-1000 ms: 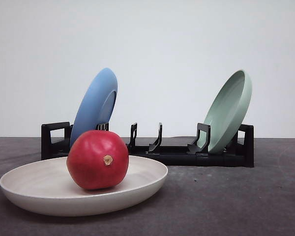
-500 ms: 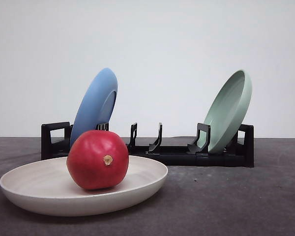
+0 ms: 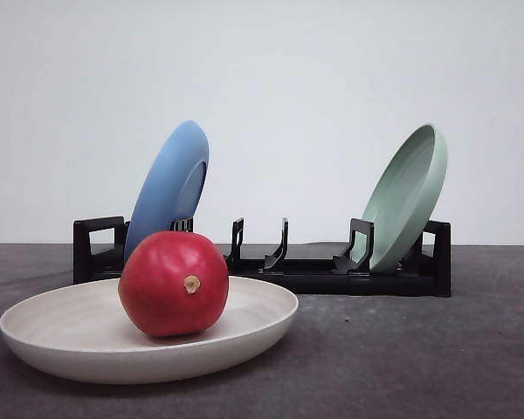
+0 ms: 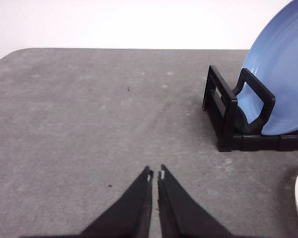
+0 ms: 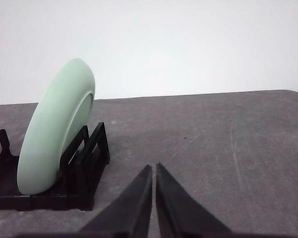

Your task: Place pomegranate in white plate

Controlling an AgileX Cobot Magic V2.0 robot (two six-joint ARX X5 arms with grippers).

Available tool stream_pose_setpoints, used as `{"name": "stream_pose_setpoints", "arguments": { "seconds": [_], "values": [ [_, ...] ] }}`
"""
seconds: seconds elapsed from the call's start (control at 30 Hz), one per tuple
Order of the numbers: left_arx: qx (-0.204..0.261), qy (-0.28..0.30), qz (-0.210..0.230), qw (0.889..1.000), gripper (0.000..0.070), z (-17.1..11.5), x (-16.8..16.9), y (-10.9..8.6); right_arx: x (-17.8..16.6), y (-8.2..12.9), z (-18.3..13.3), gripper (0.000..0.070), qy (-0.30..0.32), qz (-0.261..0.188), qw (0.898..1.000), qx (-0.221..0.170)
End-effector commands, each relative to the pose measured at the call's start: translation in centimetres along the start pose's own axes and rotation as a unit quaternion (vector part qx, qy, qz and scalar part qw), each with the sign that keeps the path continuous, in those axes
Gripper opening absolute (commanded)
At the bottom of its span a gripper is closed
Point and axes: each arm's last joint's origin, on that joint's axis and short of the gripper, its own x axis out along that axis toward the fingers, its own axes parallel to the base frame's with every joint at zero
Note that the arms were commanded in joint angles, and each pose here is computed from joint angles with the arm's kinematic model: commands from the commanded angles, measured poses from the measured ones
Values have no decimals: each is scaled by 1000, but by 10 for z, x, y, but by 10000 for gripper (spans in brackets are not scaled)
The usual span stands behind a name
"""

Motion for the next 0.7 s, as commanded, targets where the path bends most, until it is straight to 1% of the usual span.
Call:
{"name": "stream_pose_setpoints", "arguments": {
  "seconds": [0.0,0.67],
  "values": [
    [3,4,1,1000,0,-3,1,0,0,0,0,6,-3,0,1000,5],
    [3,4,1,1000,0,-3,1,0,0,0,0,6,-3,0,1000,5]
  ]
}}
